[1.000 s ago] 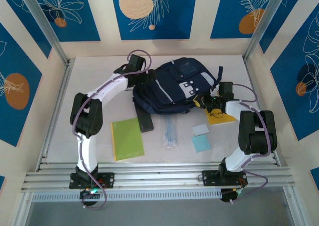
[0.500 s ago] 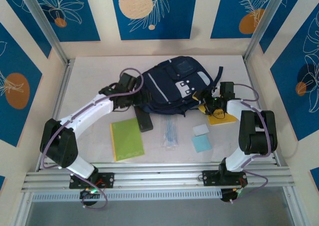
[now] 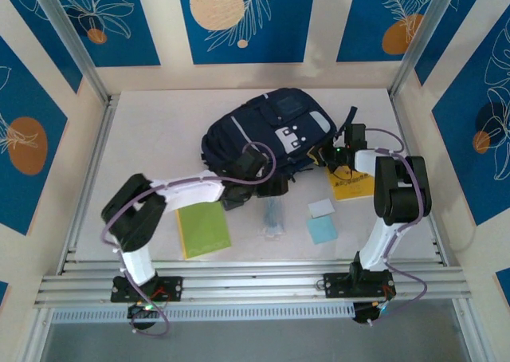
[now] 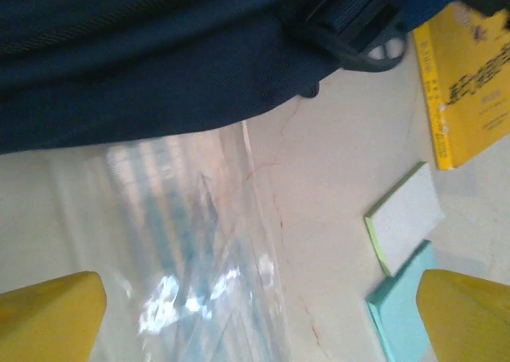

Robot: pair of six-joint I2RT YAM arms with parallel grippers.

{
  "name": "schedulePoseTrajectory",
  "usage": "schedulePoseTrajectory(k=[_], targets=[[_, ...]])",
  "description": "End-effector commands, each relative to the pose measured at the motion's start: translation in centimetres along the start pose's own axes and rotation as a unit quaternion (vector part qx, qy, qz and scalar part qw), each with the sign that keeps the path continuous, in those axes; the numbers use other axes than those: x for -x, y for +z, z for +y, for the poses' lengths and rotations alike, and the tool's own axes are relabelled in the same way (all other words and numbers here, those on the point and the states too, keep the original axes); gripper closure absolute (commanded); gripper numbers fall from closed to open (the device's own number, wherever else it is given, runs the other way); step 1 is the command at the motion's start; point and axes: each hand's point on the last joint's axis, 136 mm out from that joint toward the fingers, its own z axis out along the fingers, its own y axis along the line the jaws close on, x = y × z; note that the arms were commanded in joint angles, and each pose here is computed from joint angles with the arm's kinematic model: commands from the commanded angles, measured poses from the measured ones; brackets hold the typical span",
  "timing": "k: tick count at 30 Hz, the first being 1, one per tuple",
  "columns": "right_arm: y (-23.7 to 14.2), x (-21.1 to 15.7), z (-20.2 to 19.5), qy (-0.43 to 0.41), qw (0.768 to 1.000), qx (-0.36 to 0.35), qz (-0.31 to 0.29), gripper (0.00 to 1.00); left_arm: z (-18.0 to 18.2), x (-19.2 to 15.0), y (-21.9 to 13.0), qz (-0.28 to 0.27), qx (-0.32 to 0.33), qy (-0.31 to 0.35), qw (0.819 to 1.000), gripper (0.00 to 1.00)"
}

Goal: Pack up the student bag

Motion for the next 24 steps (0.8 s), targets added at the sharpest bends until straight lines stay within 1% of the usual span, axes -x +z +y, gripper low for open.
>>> schedulePoseTrajectory(k=[1,2,4,7,12,16,19,21,24], targets=[[-2.4,-2.3,4.2,0.002,0.998,0.062,0.025,1.00,-2.2,2.7,2.1,-0.037,-0.041,0.026,0.998,0.01],[-2.9,-2.9,4.5,0.008,0.997,0.065,0.028,1.00,-2.3,3.2,2.6,-0.041,-0.036,0.042,0.998,0.02],[-3.9,-3.7,4.8,0.015,0.998,0.062,0.028,1.00,-1.9,4.6,3.0,-0.057,-0.007,0.075,0.996,0.02],[-5.2,-4.4,5.3,0.028,0.997,0.064,0.026,1.00,-1.6,7.3,2.4,-0.091,0.020,0.128,0.987,0.03],[-6.0,-5.0,5.9,0.055,0.996,0.059,0.032,1.00,-2.1,11.9,0.2,-0.123,0.018,0.185,0.975,0.05],[-6.1,-4.6,7.0,0.085,0.993,0.070,0.036,1.00,-3.0,14.0,-1.3,-0.120,0.010,0.225,0.967,0.07],[-6.1,-3.7,8.5,0.095,0.991,0.086,0.034,1.00,-3.5,14.1,-1.1,-0.098,0.006,0.236,0.967,0.07],[-6.1,-3.3,9.4,0.096,0.991,0.088,0.033,1.00,-4.2,13.9,-0.9,-0.083,-0.011,0.220,0.972,0.12],[-5.8,-2.6,10.0,0.107,0.990,0.090,0.031,1.00,-5.2,13.2,-0.8,-0.063,-0.041,0.184,0.980,0.21]])
